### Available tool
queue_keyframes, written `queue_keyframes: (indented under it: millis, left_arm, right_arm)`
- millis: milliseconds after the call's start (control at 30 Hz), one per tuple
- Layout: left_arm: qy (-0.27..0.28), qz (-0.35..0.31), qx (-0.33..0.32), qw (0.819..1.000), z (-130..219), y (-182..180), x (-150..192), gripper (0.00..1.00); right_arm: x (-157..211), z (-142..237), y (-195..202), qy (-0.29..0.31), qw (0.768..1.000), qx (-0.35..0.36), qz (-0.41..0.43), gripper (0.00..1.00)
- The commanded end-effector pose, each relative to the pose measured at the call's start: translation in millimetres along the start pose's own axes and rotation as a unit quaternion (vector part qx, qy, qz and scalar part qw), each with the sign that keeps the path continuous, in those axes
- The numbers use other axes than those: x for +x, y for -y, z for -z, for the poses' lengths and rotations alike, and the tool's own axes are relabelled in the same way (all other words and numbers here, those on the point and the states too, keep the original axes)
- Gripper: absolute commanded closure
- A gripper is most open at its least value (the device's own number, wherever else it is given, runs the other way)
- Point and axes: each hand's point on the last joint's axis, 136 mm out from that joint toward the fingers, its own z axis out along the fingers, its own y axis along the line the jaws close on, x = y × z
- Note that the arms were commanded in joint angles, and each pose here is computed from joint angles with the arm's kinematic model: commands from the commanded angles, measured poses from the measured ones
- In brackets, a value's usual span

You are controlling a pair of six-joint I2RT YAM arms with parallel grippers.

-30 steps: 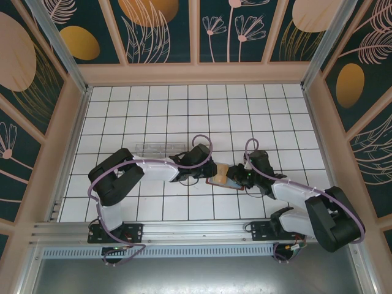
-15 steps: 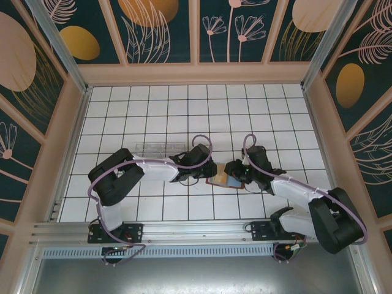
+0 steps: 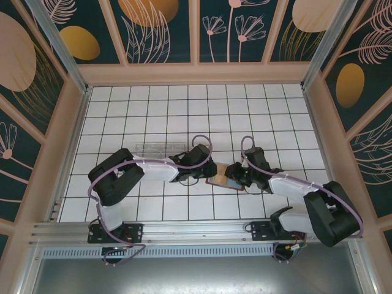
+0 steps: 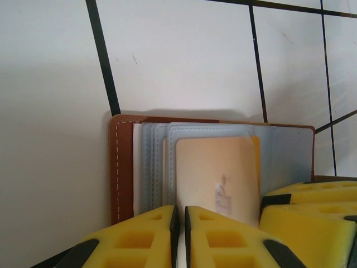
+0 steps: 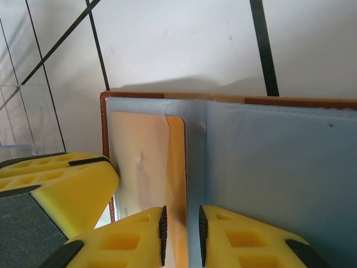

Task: Take the credit cards out of the card holder

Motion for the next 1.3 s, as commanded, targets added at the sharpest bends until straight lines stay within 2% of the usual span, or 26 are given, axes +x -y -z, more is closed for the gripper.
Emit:
queue_keyframes:
  millis: [0,300,533,900,1133,1267]
  left_arm:
    - [-0.030,0.010,-0.047,0.998,-5.3,-30.8,21.0,0.84]
    - [-0.035,0.013,-0.046,0.998,-6.5,-31.8,23.4,0.86]
    - [-0.035,0.016,-0.049,0.998,-6.4,-33.4,24.1,0.86]
    - [-0.033,0.026,-0.070,0.997,-6.4,-43.5,23.9,0.89]
    - [-0.029,0.024,-0.066,0.997,-4.9,-40.7,20.9,0.89]
    - [-0.020,0.021,-0.046,0.998,-1.4,-29.9,15.2,0.84]
  right_arm:
    - [4.9,-3.6,4.9,-0.009,1.000,0.004,-0.003,0.75]
    - [5.4,-5.8,-4.7,-0.018,0.999,-0.033,-0.006,0.82]
    - [2.6,3.5,1.1,-0.003,0.999,-0.044,-0.020,1.00]
    - [4.0,12.8,21.4,0.012,0.998,-0.049,-0.047,1.00]
    - [-6.0,40.9,23.6,0.062,0.996,-0.046,-0.047,1.00]
    - [-13.7,61.7,12.1,0.095,0.993,-0.055,-0.033,1.00]
